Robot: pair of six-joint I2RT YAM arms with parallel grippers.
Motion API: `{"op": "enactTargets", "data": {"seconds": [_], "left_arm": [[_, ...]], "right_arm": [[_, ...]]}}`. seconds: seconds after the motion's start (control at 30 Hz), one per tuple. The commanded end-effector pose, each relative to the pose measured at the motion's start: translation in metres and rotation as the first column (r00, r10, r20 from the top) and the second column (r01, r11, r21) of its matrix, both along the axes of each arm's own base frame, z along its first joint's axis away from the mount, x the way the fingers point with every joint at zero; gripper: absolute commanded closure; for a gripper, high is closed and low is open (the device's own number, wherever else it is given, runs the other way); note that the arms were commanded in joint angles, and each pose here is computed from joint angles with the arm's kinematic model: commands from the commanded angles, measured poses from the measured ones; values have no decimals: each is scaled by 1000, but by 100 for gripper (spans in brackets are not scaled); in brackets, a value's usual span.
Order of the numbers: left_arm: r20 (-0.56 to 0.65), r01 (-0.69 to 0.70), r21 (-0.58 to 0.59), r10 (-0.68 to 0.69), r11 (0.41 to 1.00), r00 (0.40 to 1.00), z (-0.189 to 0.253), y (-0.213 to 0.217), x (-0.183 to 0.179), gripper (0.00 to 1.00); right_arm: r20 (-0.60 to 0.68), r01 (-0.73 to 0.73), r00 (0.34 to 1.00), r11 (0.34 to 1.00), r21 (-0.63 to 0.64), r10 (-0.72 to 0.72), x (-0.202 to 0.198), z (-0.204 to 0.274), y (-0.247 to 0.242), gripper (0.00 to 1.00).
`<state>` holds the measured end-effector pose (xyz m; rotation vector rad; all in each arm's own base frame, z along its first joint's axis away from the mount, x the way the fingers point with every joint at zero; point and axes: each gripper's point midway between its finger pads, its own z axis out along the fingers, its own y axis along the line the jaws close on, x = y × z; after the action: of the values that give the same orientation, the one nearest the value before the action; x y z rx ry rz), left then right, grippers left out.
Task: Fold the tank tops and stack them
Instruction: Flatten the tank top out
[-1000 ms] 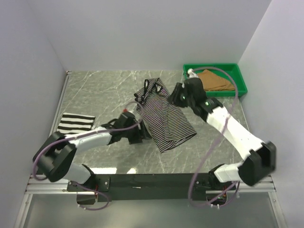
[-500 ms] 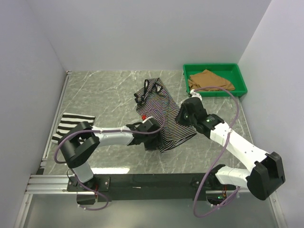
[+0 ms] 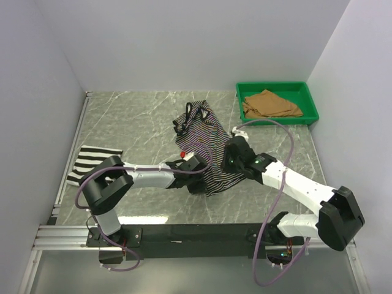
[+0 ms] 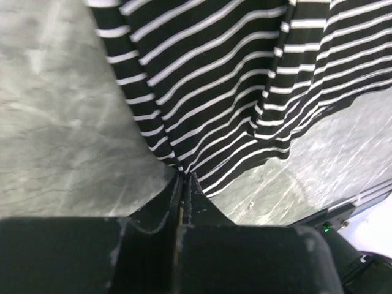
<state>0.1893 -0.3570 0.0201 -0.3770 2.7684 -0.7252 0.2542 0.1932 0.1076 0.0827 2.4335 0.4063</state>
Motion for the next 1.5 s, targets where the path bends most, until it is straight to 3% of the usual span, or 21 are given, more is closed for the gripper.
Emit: {"op": "enactTargets", "data": {"seconds": [0.0,0.2,0.37,0.6,0.87,1.07,1.47], "left_arm": [[-40,-69,121,74,990,996,-28,46,-8,99],[-42,-100,113,105,989,994,-29,62,-13,99],[-45,-119,100,124,988,991,-30,69,-13,99],[-48,-142,88,147,986,988,-30,78,-12,99],[-72,-151,60,155,987,985,-34,82,-14,99],[-70,-169,45,172,985,983,-35,86,-10,99],[-152,-180,32,183,983,971,-56,101,-22,99]], "right_arm": [[29,-36,999,999,-23,37,5,1,14,76],[6,-115,993,985,-129,117,-6,-12,46,74],[3,-147,989,970,-192,150,-12,-17,70,65],[-10,-120,992,931,-345,124,-13,-36,72,58],[-26,-115,993,910,-398,114,-13,-55,74,57],[-34,-115,993,899,-422,111,-13,-65,75,57],[77,-85,991,967,-240,106,-16,-30,80,57]]}}
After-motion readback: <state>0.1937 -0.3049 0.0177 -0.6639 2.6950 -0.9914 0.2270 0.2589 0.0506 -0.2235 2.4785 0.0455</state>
